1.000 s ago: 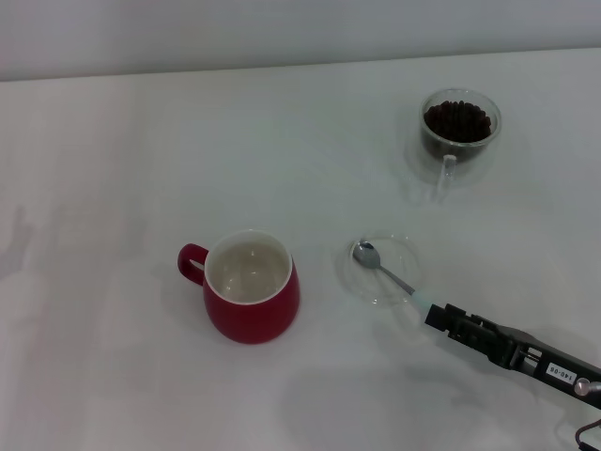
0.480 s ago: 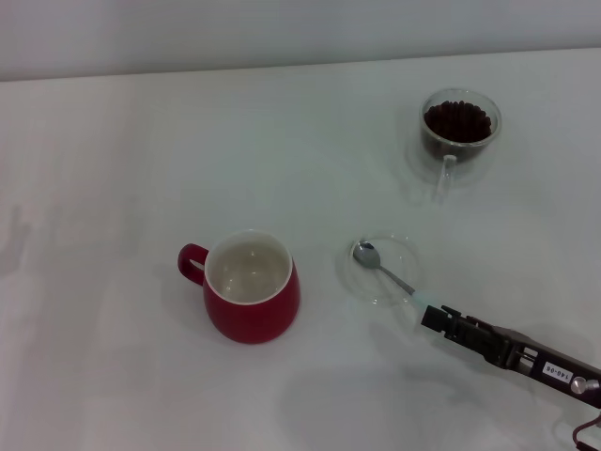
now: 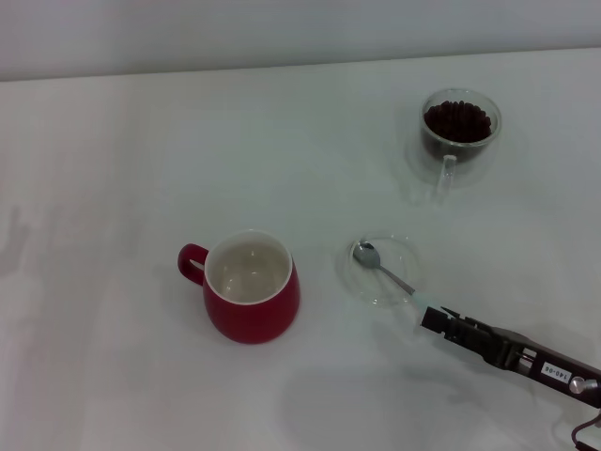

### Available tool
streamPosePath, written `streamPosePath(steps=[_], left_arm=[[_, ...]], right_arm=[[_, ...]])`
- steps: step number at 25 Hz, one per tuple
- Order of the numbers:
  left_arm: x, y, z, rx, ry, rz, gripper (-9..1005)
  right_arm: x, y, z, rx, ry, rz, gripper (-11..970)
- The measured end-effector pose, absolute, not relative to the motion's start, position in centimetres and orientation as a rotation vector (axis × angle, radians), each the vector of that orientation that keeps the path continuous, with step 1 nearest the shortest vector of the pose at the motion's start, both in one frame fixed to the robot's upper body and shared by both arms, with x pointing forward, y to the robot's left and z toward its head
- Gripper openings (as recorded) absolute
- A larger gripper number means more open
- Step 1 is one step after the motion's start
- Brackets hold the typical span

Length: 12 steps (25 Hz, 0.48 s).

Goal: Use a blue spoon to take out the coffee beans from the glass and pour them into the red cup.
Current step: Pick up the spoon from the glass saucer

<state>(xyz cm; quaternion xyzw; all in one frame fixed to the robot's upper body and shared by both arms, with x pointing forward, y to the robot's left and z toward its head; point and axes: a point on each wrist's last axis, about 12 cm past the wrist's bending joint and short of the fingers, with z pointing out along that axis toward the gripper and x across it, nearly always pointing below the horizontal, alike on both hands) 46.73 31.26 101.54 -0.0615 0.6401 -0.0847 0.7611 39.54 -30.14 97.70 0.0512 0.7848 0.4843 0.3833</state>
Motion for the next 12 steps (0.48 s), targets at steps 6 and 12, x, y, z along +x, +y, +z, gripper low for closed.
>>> streamPosePath(steps=[6,12], left_arm=[[46.67,31.29,101.51,-0.134,1.394,-0.182,892],[46.66,31.29,101.51,-0.135,1.394,-0.183,892]], right_arm=[[39.61,-30.22,97.64,0.138,2.003,1.225,556],[39.62,-30.24,97.65,0.14,2.002,1.224,538]])
